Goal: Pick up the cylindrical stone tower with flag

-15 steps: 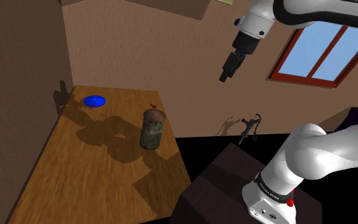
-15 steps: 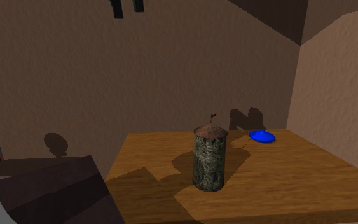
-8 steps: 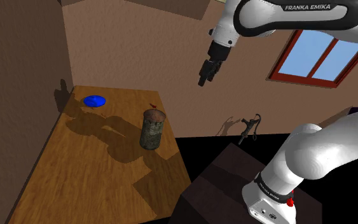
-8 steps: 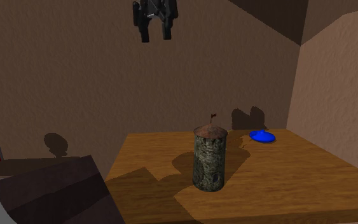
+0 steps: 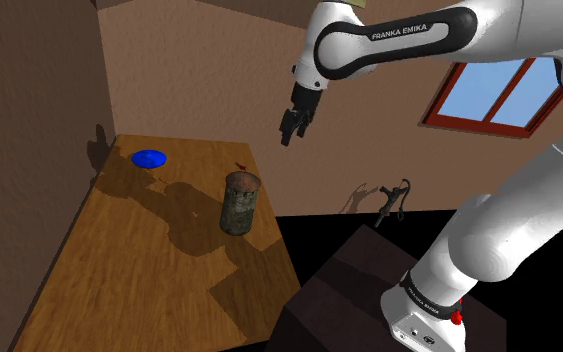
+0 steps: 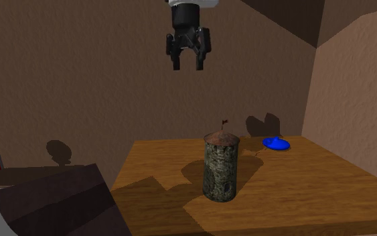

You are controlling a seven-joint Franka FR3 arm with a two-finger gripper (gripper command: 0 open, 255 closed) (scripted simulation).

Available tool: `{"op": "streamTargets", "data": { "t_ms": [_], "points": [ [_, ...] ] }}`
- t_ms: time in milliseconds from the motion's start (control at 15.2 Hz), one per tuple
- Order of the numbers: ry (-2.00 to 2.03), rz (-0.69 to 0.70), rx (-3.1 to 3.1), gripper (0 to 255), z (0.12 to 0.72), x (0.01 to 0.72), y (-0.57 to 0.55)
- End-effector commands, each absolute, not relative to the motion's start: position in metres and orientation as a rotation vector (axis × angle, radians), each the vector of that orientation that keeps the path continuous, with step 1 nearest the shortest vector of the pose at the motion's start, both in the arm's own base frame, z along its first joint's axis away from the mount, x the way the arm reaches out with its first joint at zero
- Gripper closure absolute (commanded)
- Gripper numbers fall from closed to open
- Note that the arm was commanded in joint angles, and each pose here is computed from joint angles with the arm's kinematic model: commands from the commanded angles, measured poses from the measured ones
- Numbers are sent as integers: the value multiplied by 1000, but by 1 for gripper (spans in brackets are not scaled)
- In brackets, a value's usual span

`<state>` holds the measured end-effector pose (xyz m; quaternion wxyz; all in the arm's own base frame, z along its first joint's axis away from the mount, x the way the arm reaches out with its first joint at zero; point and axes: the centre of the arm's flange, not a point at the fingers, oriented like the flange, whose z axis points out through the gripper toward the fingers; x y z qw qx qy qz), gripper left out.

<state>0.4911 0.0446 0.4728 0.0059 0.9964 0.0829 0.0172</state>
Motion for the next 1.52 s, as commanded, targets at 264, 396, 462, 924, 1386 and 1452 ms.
{"op": "streamTargets", "data": {
  "t_ms": [264, 396, 462, 924, 1386, 1452],
  "points": [
    [275, 2, 3104, 0, 422, 558, 51],
    [280, -15, 3099, 0, 404, 579, 53],
    [283, -24, 3096, 0, 395, 590, 55],
    [300, -84, 3077, 0, 331, 662, 63],
    [310, -117, 3066, 0, 278, 701, 67],
    [310, -117, 3066, 0, 273, 701, 67]
  ]
}}
